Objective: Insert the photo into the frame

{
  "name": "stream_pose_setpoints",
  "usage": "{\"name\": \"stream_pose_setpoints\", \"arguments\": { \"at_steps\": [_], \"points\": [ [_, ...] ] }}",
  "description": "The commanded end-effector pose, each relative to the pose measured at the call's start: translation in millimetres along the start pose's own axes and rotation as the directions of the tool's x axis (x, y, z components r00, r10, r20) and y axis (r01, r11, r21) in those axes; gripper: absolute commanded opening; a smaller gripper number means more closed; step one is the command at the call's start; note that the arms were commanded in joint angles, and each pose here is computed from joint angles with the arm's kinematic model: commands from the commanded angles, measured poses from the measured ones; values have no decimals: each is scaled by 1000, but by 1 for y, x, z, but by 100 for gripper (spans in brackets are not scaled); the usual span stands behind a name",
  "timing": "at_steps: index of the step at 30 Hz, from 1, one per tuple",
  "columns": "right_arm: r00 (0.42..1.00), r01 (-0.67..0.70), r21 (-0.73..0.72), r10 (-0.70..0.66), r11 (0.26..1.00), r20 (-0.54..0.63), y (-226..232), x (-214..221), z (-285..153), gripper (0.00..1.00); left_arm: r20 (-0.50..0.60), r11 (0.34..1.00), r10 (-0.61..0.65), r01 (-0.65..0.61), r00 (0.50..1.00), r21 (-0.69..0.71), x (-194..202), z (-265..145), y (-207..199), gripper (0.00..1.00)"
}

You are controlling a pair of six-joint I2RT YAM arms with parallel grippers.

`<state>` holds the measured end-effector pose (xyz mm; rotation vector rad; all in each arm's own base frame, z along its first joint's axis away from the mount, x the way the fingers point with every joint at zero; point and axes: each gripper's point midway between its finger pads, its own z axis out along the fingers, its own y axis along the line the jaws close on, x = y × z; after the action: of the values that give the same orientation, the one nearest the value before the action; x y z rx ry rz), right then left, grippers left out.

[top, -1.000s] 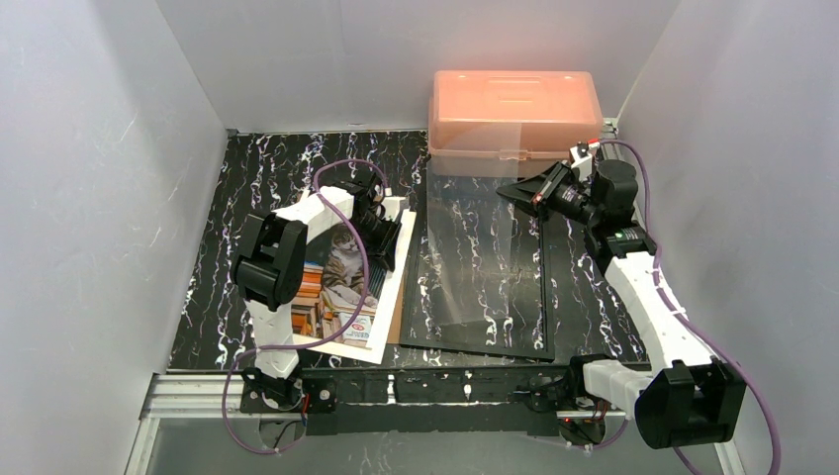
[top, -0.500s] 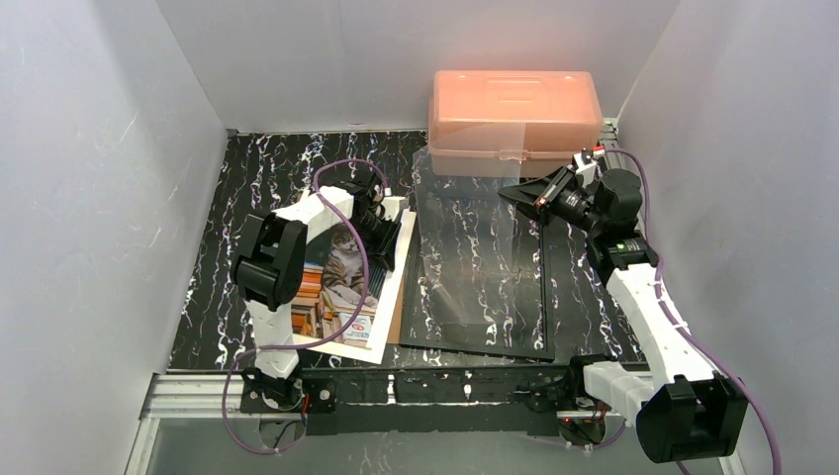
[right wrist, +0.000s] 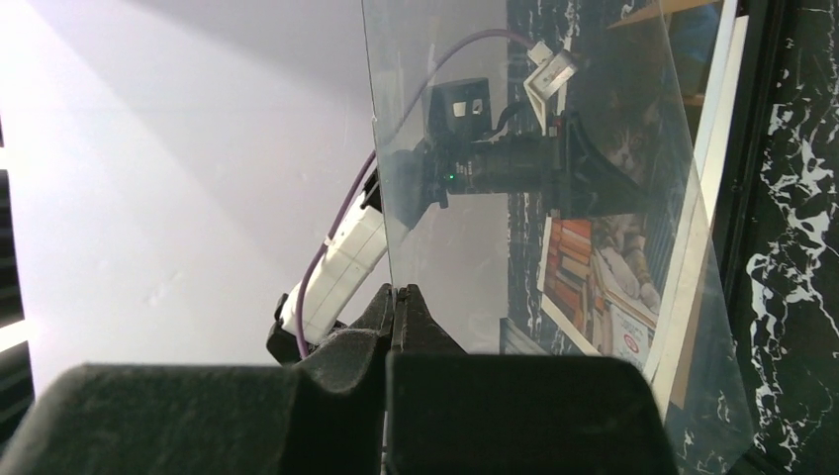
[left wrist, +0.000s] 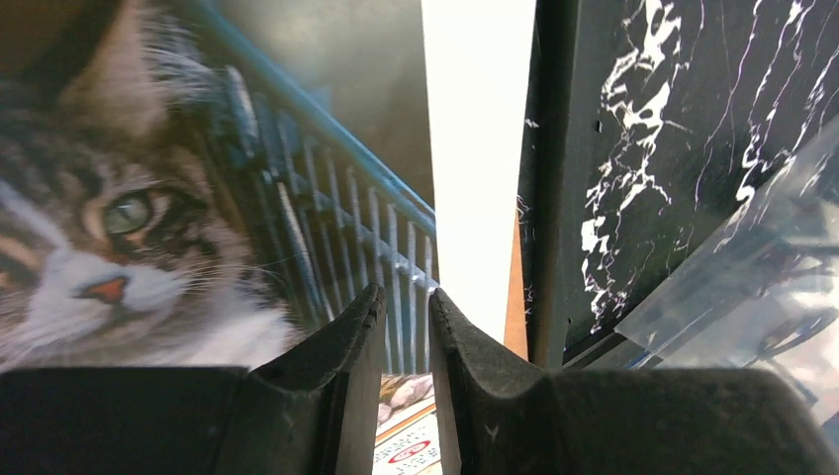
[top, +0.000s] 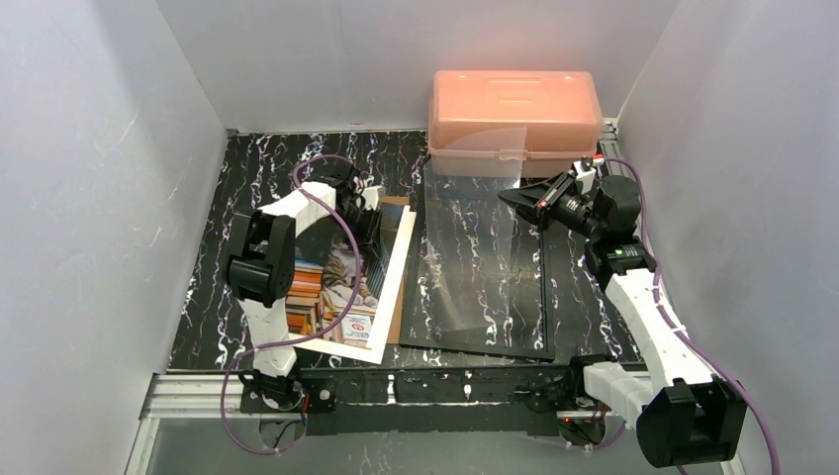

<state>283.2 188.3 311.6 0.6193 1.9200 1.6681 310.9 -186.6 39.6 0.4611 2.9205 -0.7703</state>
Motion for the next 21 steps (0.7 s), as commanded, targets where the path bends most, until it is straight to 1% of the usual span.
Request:
{"name": "stream_pose_setpoints", "arguments": {
  "at_steps": [1, 5, 8, 13, 21],
  "points": [
    [998, 65, -141, -63, 988, 15, 53, 0, -8, 1, 81, 999, -32, 29, 996, 40, -17, -20, -8, 22],
    [1000, 15, -169, -13, 985, 15, 54, -1, -8, 1, 106, 998, -51, 49, 993, 25, -21, -25, -2, 22],
    [1000, 15, -201, -10, 979, 22, 67, -2, -9, 1, 107, 998, -59, 58, 992, 15, -21, -25, 3, 22],
    [999, 30, -206, -26, 978, 21, 78, -2, -7, 1, 104, 998, -69, 67, 992, 18, -20, -24, 3, 22],
    [1000, -8, -208, 2, 978, -30, 72, 15, 20, 1, 107, 998, -64, 63, 992, 11, -20, -25, 4, 23]
  ]
}}
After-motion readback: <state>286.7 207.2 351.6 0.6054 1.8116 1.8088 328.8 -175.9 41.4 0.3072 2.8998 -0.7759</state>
